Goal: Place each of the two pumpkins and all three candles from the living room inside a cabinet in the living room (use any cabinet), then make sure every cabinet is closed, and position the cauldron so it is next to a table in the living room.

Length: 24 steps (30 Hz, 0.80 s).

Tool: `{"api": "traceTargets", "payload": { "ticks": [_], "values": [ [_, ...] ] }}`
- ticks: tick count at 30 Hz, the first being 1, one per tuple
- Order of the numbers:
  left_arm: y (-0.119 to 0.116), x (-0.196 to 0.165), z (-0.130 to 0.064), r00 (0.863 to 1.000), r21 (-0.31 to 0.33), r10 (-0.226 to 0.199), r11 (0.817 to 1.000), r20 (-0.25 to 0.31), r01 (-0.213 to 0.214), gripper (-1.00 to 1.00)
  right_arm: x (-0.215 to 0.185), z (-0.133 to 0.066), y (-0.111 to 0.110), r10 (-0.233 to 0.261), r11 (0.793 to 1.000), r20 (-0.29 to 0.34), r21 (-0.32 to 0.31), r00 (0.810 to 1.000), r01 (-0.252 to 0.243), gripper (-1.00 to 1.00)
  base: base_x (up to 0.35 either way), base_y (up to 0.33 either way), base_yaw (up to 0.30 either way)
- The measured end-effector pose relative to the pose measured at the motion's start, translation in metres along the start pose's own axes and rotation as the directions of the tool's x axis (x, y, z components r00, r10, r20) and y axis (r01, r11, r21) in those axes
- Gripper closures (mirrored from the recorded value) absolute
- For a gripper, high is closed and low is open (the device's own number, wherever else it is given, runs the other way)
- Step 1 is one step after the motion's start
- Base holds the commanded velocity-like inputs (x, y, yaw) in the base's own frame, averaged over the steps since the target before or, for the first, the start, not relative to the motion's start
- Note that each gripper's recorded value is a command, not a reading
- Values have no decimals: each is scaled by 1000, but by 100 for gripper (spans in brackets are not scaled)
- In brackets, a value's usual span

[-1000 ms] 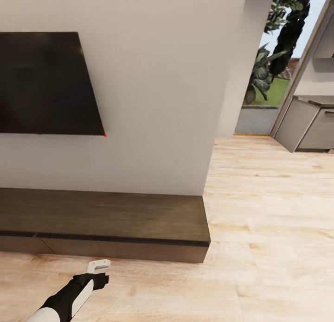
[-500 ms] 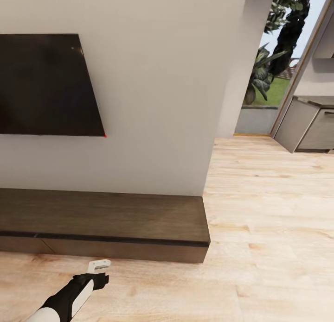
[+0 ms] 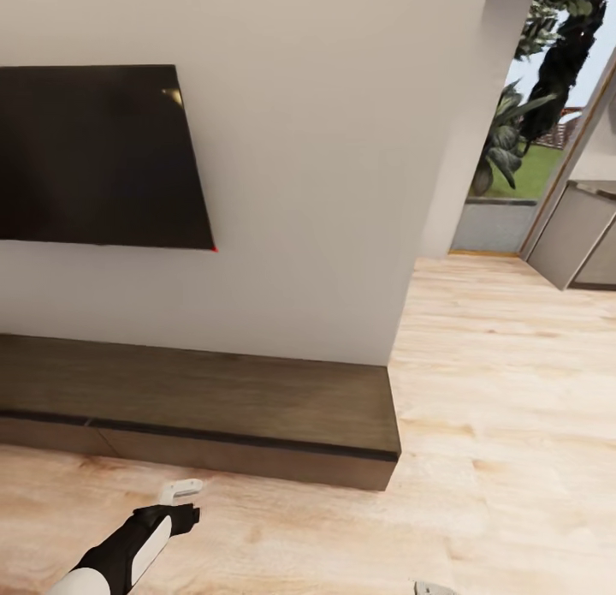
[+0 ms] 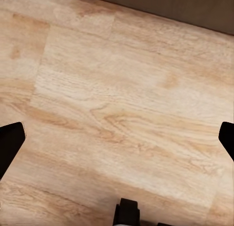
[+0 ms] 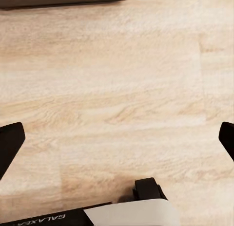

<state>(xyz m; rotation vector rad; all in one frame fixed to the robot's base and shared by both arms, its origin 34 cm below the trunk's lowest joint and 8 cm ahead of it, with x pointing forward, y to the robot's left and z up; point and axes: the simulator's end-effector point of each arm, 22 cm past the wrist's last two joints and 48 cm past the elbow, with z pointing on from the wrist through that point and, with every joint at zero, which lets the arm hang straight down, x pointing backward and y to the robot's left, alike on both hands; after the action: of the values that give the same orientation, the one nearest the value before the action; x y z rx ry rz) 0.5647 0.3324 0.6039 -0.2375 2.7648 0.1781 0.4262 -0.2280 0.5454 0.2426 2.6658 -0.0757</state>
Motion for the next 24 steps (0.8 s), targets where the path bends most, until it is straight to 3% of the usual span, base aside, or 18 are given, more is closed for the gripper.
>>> {"api": "traceTargets", "payload": {
  "ticks": [8,13,18,20,24],
  "values": [
    [0,0,0,1000,0,0,1000,1,0,-100,-4,0,4,5,1000,13,-10,1000,-5,-100,0,0,291],
    [0,-8,0,999,-2,-8,1000,35,8,-100,-15,0,5,14,1000,61,-11,998,-14,-100,0,0,293],
    [1,-9,0,999,-9,-3,1000,43,4,-100,-17,0,4,22,1000,68,-9,997,-21,-100,0,0,292],
    [3,-2,1,1000,-15,0,1000,30,0,-100,-17,0,4,23,1000,69,-9,997,-23,-100,0,0,288],
    [23,43,10,998,-59,10,998,-58,-14,-100,-16,0,3,28,1000,68,-8,997,-28,-100,0,0,286]
  ]
}}
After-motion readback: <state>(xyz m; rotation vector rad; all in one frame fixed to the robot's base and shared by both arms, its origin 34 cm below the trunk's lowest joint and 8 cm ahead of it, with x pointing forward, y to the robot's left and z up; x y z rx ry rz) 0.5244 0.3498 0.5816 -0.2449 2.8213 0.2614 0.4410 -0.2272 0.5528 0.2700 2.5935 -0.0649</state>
